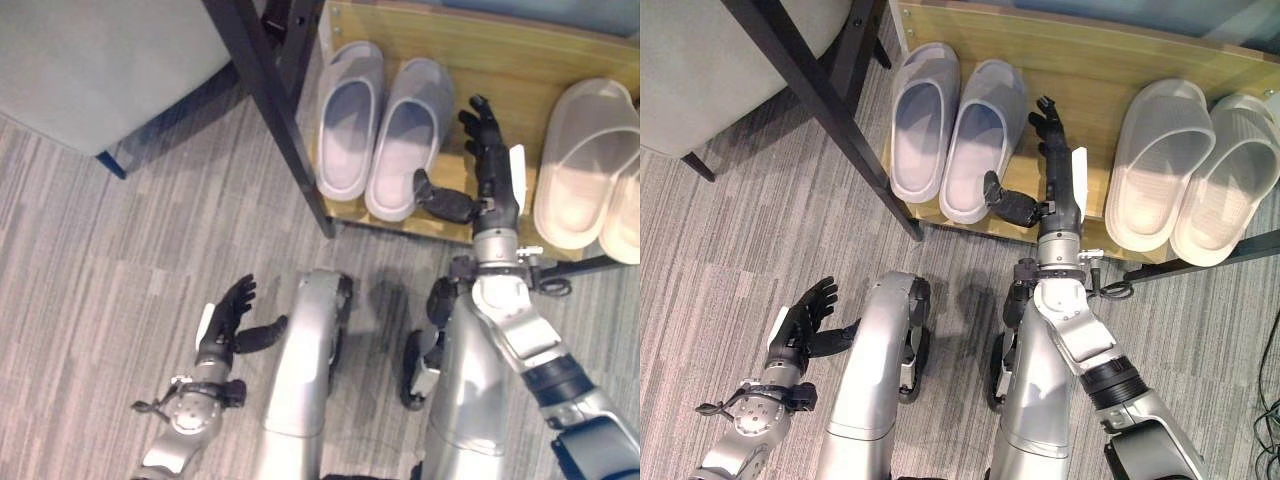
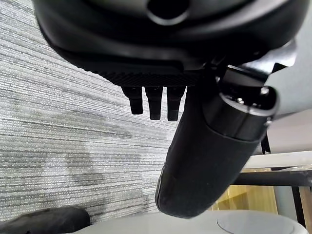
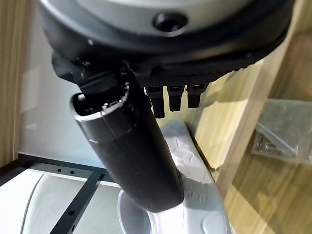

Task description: Arrange the slippers neatly on the shoe rack.

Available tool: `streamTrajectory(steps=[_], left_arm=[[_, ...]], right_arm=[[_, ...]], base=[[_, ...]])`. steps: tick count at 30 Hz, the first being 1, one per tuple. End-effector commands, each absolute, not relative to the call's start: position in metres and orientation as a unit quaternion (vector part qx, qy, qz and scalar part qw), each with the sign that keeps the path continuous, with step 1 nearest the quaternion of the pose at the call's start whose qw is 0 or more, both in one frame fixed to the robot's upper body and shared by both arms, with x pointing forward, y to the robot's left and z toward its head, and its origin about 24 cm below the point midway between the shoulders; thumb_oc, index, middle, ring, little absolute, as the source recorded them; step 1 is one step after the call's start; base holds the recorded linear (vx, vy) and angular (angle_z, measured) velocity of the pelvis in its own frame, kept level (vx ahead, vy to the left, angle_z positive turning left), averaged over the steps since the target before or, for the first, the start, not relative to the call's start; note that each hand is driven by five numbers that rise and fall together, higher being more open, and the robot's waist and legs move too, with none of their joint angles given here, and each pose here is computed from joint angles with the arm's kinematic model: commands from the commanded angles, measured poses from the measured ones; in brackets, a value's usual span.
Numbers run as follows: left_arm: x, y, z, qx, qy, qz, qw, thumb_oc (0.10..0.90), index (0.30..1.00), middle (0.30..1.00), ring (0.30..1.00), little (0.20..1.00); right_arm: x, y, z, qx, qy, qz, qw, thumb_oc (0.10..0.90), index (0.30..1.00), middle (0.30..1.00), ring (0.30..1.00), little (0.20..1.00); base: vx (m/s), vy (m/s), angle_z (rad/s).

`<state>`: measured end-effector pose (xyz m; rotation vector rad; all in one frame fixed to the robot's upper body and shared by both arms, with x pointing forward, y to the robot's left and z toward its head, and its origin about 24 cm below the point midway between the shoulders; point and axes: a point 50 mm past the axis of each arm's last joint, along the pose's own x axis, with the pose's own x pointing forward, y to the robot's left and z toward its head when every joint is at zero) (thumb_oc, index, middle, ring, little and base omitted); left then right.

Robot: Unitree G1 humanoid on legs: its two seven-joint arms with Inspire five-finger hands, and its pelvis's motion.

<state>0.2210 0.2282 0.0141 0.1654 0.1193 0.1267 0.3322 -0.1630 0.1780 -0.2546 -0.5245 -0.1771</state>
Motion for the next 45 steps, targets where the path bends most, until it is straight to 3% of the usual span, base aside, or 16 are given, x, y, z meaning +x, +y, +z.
streamTrajectory(steps=[1, 10, 20, 31, 45], left_arm=[[0.223, 0.223, 0.044, 0.100, -0.027, 0.045, 0.994, 0.800, 0.900, 0.900, 0.900, 0.900], [0.224, 0.222, 0.046, 0.097, -0.034, 0.048, 0.994, 0.800, 0.900, 0.900, 0.900, 0.900], [0.220, 0.224, 0.046, 0.100, -0.036, 0.056, 0.993, 0.800, 0.900, 0.900, 0.900, 0.900], [0.214, 0.230, 0.048, 0.108, -0.032, 0.055, 0.992, 0.800, 0.900, 0.900, 0.900, 0.900], [0.212, 0.233, 0.048, 0.113, -0.029, 0.029, 0.993, 0.800, 0.900, 0.900, 0.900, 0.900]], right_arm=[[0.320, -0.144, 0.252, -0.086, -0.415, -0.058, 0.904, 0.800, 0.900, 0.900, 0.900, 0.900], [0.314, -0.146, 0.268, -0.100, -0.453, -0.080, 0.882, 0.800, 0.900, 0.900, 0.900, 0.900], [0.270, -0.146, 0.280, -0.096, -0.545, -0.082, 0.829, 0.800, 0.900, 0.900, 0.900, 0.900], [0.242, -0.145, 0.274, -0.024, -0.525, 0.085, 0.846, 0.800, 0.900, 0.900, 0.900, 0.900], [0.252, -0.174, 0.290, -0.010, -0.453, 0.224, 0.863, 0.800, 0.900, 0.900, 0.900, 0.900]], base=[[0.00, 0.000, 0.00], [0.00, 0.000, 0.00], [0.00, 0.000, 0.00], [0.00, 0.005, -0.01], [0.00, 0.000, 0.00]])
